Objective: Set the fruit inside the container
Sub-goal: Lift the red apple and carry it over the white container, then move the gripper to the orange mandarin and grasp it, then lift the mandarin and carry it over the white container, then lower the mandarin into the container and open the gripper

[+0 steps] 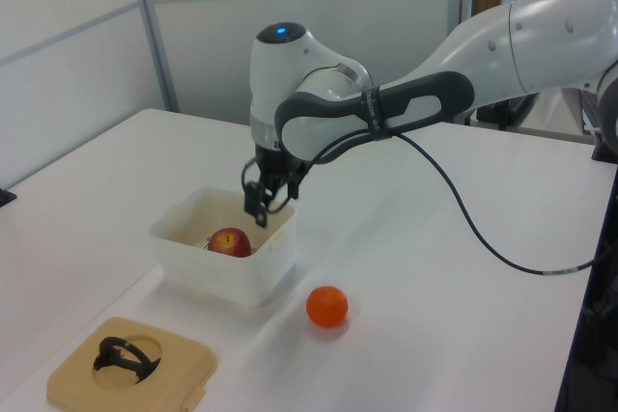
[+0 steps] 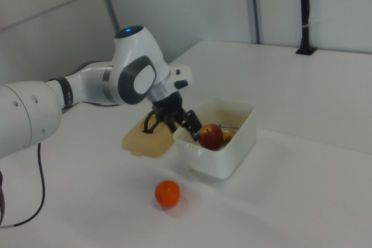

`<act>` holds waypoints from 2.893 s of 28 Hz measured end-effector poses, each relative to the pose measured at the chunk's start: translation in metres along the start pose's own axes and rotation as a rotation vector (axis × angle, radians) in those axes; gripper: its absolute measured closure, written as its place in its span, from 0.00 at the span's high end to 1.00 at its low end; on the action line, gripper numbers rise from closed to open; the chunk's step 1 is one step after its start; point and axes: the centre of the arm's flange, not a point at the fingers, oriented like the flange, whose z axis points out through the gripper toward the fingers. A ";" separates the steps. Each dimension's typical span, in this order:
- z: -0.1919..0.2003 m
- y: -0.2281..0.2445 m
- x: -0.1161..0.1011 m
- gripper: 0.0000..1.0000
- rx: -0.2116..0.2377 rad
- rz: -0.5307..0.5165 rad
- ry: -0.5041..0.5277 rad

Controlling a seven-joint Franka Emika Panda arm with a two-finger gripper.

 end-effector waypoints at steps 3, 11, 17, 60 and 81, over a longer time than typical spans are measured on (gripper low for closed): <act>0.012 -0.019 -0.015 1.00 0.000 -0.075 -0.068; 0.060 -0.047 -0.052 1.00 -0.002 -0.187 -0.187; 0.090 -0.047 -0.073 1.00 -0.031 -0.248 -0.253; -0.043 0.003 0.004 0.79 -0.037 -0.093 0.090; -0.018 0.004 0.036 1.00 -0.007 0.101 0.265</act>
